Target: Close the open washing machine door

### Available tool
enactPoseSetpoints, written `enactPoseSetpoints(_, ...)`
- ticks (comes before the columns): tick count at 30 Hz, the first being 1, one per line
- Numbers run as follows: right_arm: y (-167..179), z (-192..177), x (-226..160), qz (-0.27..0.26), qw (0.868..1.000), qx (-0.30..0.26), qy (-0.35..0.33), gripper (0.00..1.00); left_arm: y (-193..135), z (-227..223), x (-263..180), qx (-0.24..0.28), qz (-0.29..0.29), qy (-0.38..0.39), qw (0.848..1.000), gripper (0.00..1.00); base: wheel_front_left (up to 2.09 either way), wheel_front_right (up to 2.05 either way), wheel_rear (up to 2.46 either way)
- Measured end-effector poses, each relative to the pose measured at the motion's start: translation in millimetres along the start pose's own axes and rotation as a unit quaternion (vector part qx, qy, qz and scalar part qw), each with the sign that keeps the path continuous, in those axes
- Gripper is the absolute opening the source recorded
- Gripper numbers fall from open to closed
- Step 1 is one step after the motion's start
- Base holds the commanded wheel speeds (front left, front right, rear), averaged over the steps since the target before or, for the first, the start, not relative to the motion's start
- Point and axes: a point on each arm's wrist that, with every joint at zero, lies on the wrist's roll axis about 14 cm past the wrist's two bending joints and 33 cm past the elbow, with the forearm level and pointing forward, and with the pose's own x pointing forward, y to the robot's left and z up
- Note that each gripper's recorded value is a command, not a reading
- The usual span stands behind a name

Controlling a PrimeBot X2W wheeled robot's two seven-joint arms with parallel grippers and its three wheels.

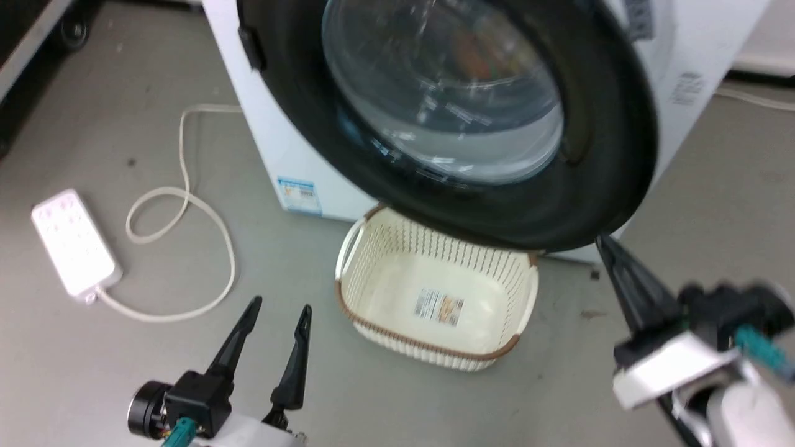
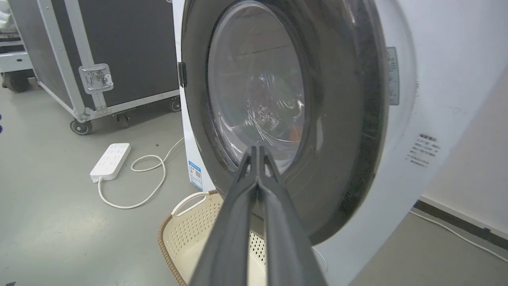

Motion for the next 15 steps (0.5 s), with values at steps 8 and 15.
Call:
enactPoseSetpoints(8, -19.7, -14.7, 59.3, 0.014, 0.999, 0.030, 0.019, 0.00, 8.6, -10.7, 16.1, -0.004, 0.013, 0.011, 1.000, 1.00, 0.00, 0.00, 0.00)
enactPoseSetpoints(15, -49.9, -41.7, 103.8, 0.005, 0.998, 0.022, 0.051, 0.00, 17.1, -22.8, 22.3, -0.004, 0.028, 0.027, 0.999, 1.00, 0.00, 0.00, 0.00)
